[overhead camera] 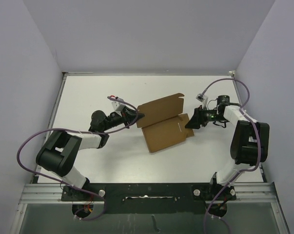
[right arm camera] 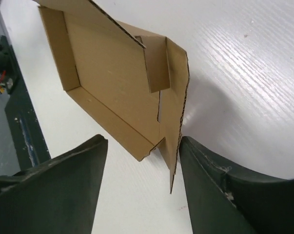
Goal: Fold the paper box
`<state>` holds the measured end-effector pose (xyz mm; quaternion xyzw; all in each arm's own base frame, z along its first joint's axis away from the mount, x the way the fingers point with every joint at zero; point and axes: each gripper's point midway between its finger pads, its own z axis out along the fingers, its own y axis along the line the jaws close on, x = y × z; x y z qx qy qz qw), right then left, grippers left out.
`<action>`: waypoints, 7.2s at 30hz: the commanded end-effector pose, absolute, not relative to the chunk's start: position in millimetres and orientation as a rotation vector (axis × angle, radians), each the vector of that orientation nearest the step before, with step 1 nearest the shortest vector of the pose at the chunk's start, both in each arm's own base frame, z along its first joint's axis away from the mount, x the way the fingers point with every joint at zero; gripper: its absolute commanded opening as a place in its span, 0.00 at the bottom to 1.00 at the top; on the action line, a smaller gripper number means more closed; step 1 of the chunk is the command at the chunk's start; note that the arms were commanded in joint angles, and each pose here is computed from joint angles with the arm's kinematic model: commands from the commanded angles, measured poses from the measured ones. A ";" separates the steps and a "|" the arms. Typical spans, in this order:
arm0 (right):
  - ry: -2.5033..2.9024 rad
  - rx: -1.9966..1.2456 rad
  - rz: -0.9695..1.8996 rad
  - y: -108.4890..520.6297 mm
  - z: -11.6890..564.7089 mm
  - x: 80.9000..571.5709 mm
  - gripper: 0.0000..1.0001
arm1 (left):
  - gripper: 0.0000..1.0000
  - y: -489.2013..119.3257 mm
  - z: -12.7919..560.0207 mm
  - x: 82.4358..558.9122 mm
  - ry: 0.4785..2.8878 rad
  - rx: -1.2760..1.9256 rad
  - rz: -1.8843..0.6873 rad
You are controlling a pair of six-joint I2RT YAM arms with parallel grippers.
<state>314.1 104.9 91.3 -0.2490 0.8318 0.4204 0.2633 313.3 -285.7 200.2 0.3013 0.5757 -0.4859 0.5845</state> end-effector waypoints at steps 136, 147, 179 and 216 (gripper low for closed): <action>2.356 -0.715 1.166 161.9 60.7 303.3 0.40 | 0.00 -278.9 214.7 309.5 1.338 0.605 -1.043; 2.413 -0.721 1.180 169.5 48.1 291.1 0.34 | 0.00 -273.4 203.1 309.3 1.358 0.560 -1.011; 2.421 -1.021 0.527 153.2 49.7 312.4 0.00 | 0.00 -280.3 192.6 289.7 1.379 0.548 -1.134; 2.431 -1.347 0.193 123.6 24.8 311.3 0.20 | 0.00 -292.7 162.9 287.6 1.395 0.560 -1.192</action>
